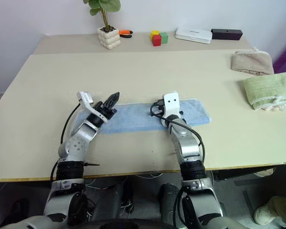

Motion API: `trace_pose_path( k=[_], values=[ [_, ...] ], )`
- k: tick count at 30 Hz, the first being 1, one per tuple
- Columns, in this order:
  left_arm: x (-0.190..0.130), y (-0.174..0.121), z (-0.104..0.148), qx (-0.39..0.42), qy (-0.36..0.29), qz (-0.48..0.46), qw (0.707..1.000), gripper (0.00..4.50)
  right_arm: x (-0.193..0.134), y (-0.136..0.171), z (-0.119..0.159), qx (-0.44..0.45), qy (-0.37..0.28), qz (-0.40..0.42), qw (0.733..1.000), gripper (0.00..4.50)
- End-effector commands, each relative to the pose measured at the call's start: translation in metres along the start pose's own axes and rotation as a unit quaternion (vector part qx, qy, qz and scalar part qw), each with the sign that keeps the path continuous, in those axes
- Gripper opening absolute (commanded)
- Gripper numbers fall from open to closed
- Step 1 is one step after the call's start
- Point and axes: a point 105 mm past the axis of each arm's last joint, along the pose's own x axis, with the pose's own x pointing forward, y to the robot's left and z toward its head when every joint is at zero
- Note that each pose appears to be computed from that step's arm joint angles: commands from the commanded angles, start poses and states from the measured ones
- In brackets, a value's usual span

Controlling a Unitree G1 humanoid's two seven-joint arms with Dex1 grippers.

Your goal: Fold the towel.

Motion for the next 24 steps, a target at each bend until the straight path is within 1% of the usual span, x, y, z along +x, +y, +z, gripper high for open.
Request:
trace_pose_path(
  k=[1,2,5,8,12,15,16,18,20,22,24],
  values=[
    [-0.01,0.023,0.025,0.032,-0.021,0.027,0.999,0.02,-0.007,-0.038,-0.013,-0.021,0.006,-0.059,0.998,0.0],
    [-0.015,0.032,0.026,0.042,-0.016,0.039,0.998,0.02,-0.009,-0.046,-0.013,-0.033,0.005,-0.071,0.997,0.0],
    [-0.029,0.058,0.04,0.035,-0.035,0.081,0.996,0.02,-0.012,-0.061,-0.008,-0.047,-0.003,-0.088,0.995,0.0],
    [-0.037,0.072,0.051,0.037,-0.045,0.093,0.994,0.02,-0.014,-0.069,-0.006,-0.064,-0.003,-0.086,0.994,0.0],
    [-0.04,0.077,0.065,0.043,-0.057,0.091,0.993,0.02,-0.021,-0.095,-0.012,-0.076,0.012,-0.11,0.991,0.0],
    [-0.039,0.069,0.072,0.051,-0.064,0.057,0.995,0.02,-0.023,-0.098,0.0,-0.037,-0.017,-0.092,0.995,0.0],
    [-0.039,0.065,0.073,0.046,-0.065,0.041,0.996,0.26,-0.023,-0.098,0.005,-0.017,-0.029,-0.084,0.996,0.25],
    [-0.038,0.062,0.074,0.062,-0.057,0.03,0.996,0.9,-0.024,-0.098,0.015,-0.002,-0.048,-0.073,0.996,0.88],
    [-0.038,0.056,0.078,0.072,-0.053,0.012,0.996,1.85,-0.026,-0.094,0.024,0.011,-0.059,-0.052,0.997,1.81],
    [-0.038,0.051,0.081,0.095,-0.042,-0.007,0.995,2.92,-0.029,-0.092,0.033,0.034,-0.067,-0.039,0.996,2.87],
    [-0.038,0.045,0.084,0.125,-0.023,-0.031,0.991,3.9,-0.038,-0.097,0.044,0.074,-0.075,-0.033,0.994,3.84]
  ],
)
